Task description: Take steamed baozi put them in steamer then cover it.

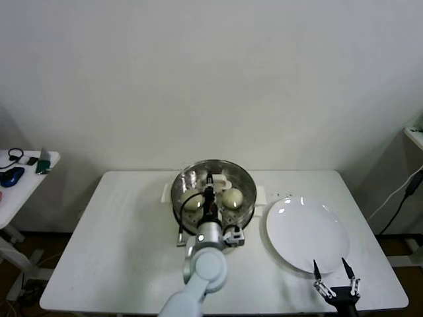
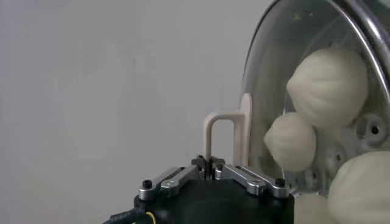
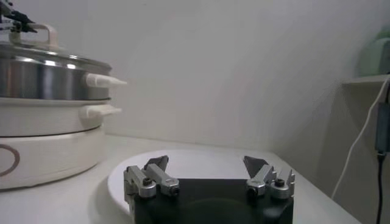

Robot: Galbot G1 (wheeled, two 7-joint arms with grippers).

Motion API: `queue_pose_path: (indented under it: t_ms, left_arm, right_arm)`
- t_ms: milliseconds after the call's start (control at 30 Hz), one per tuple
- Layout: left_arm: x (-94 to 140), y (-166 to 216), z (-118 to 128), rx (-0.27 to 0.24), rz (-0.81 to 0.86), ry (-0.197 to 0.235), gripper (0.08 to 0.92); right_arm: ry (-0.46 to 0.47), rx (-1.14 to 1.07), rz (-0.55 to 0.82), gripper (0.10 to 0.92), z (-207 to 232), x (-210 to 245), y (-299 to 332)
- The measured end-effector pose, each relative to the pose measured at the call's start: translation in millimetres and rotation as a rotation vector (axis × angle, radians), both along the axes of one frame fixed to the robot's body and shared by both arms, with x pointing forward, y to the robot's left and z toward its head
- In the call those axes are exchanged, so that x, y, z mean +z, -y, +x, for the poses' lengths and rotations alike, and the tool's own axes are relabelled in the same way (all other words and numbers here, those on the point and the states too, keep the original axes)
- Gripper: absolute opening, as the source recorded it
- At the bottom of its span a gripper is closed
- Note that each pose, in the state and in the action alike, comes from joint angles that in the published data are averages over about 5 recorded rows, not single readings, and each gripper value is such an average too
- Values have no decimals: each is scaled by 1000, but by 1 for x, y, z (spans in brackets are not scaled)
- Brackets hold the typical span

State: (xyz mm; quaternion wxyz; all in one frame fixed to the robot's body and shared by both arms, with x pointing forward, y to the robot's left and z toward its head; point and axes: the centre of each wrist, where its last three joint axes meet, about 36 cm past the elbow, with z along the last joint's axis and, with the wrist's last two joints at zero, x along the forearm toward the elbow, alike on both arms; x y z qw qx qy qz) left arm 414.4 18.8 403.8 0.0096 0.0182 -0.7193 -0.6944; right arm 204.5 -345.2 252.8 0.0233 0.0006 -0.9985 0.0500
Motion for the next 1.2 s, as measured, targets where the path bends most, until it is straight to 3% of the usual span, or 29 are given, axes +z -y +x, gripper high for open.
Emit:
queue_pose_path:
  t_ms: [433, 533, 900, 1200]
  left_arm:
    - [-5, -3, -1, 1, 14, 8, 137]
    - [-4, -5, -2, 3, 15, 4, 168]
    - [12, -12, -14, -10, -30, -13, 463]
    - [41, -21, -37, -77, -185, -34, 723]
  right_arm:
    - [6, -3, 2, 823, 2, -1, -2]
    - [5, -2, 2, 823, 2, -1, -2]
    - [-5, 8, 0, 823, 4, 2, -4]
    - [-27, 12, 4, 823, 6, 5, -6]
